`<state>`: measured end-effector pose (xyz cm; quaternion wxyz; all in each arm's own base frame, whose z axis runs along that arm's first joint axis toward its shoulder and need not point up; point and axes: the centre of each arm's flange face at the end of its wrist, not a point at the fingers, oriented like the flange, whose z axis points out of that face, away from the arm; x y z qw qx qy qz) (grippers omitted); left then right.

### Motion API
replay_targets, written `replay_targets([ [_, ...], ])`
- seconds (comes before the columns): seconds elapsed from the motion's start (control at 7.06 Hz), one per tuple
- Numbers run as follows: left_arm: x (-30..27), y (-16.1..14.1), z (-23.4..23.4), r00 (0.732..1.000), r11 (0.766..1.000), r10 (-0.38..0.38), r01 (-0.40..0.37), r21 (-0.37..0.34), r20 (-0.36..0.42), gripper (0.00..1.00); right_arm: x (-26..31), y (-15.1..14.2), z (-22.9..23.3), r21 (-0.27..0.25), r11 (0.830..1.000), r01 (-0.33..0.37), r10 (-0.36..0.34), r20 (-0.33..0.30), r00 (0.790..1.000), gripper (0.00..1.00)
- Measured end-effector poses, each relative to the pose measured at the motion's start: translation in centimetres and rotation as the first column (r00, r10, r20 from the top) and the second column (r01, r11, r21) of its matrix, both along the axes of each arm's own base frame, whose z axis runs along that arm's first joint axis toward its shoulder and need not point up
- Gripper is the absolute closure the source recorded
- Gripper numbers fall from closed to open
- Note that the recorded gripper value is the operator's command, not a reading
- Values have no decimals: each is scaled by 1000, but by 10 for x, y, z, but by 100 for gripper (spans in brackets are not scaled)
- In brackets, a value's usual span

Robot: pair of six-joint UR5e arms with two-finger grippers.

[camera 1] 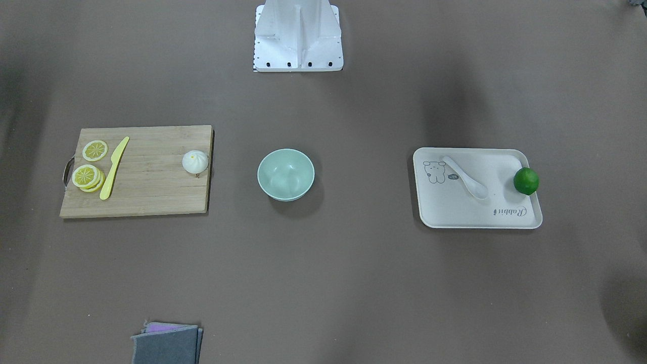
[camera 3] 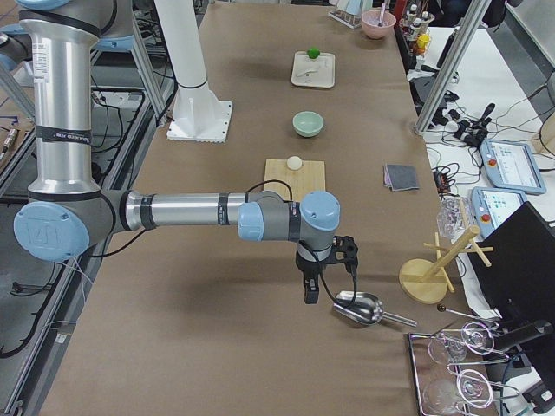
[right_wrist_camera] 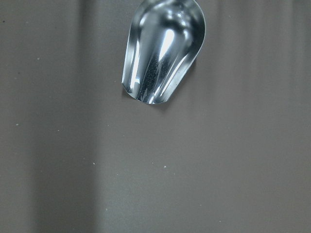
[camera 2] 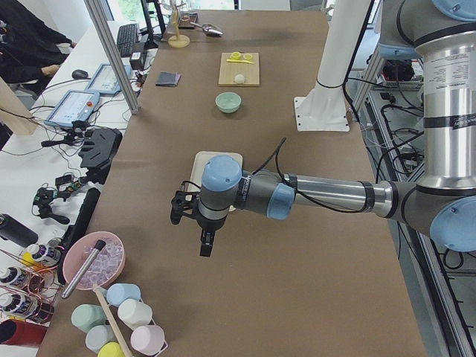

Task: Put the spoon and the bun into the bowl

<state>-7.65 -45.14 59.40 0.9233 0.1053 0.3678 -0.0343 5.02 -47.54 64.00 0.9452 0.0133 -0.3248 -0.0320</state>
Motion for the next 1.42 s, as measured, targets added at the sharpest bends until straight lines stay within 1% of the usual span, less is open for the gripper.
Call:
replay_targets([
  [0.43, 2, -1, -1, 1000, 1000, 6, -6, 4, -7, 2, -5, 0, -4, -2, 1000, 2, -2, 59, 998, 0],
  [1.42, 2, -1, 3, 1000, 1000, 7, -7, 2, -6, 2, -6, 1, -4, 12, 1000, 10, -11, 70, 997, 0],
])
